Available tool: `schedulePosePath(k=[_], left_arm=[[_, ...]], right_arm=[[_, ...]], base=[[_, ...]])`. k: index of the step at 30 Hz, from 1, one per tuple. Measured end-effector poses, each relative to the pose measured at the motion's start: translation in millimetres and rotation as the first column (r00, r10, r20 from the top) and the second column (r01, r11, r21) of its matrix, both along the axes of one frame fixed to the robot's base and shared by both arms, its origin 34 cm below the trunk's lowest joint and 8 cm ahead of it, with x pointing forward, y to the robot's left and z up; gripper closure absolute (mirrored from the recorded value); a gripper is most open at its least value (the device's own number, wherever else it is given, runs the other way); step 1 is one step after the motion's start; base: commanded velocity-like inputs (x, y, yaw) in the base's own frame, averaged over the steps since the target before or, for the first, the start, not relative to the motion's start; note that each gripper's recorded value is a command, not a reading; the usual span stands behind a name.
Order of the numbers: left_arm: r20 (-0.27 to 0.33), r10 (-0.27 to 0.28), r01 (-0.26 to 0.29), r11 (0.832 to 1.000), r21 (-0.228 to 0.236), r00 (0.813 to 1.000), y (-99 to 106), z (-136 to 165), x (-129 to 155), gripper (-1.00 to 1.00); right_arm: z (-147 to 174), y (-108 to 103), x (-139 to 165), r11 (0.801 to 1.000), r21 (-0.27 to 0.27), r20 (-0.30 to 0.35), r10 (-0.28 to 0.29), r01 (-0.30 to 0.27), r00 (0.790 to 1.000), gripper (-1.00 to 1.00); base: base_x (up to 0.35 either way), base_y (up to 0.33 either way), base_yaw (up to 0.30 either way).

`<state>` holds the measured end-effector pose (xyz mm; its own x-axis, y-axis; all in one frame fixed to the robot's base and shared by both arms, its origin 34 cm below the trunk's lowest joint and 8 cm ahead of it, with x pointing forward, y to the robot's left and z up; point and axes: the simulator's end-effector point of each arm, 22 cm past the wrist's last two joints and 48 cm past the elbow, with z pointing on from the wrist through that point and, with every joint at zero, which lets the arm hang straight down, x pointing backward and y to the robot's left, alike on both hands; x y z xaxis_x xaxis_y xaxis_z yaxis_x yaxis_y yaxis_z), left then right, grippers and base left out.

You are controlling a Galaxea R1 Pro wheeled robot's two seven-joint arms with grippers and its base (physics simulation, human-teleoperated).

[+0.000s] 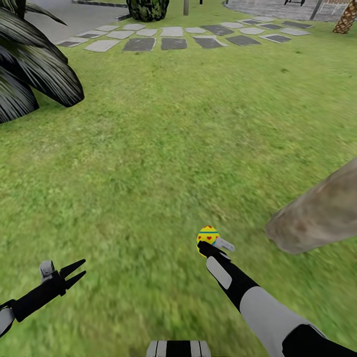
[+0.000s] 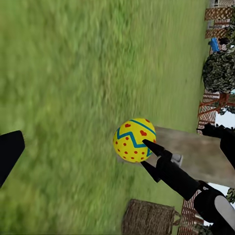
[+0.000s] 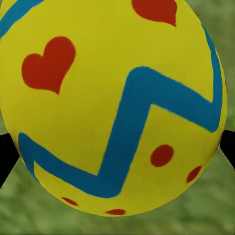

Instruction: Take the three Easter eggs out of the wicker basket on the lawn in the garden, then place them on the lawn next to a single tree (choose any tree) so that all three eggs are next to the same tree and none are left in the basket.

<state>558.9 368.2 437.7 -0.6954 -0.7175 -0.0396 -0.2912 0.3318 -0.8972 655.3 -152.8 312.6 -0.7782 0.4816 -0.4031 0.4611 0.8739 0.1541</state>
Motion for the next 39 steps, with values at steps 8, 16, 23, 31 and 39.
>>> schedulePosePath(k=[8, 16, 23, 31, 39], left_arm=[[-0.012, 0.0, 0.0, 1.0, 0.0, 1.0, 0.0, -22.2, -6.1, -1.0], [-0.025, 0.0, 0.0, 1.0, 0.0, 1.0, 0.0, -44.6, -12.5, -1.0], [-0.035, 0.0, 0.0, 1.0, -0.001, 0.999, -0.1, -64.1, -18.2, -1.0], [-0.047, 0.001, -0.001, 1.0, -0.002, 0.999, -0.6, -86.8, -25.1, -1.0], [-0.056, 0.001, -0.001, 1.0, -0.003, 0.998, -0.8, -107.9, -31.4, -1.0]], right_arm=[[-23.4, -0.3, -7.6, 1.0, 0.0, -0.013, -0.002, 0.002, 1.0, 1.0], [-47.7, -9.7, -14.1, 0.998, 0.012, -0.031, -0.062, 0.062, 0.998, 1.0], [-68.6, -9.5, -21.5, 0.998, 0.012, -0.043, -0.061, 0.062, 0.997, 1.0], [-92.2, -9.3, -29.7, 0.998, 0.012, -0.055, -0.061, 0.062, 0.997, 1.0], [-113.7, -9.3, -36.4, 0.998, 0.012, -0.061, -0.061, 0.062, 0.996, 1.0]], base=[[0.0, 0.0, 0.0], [0.0, 0.0, 0.0], [0.0, 0.0, 0.0], [0.0, 0.0, 0.0], [0.0, 0.0, 0.0]])
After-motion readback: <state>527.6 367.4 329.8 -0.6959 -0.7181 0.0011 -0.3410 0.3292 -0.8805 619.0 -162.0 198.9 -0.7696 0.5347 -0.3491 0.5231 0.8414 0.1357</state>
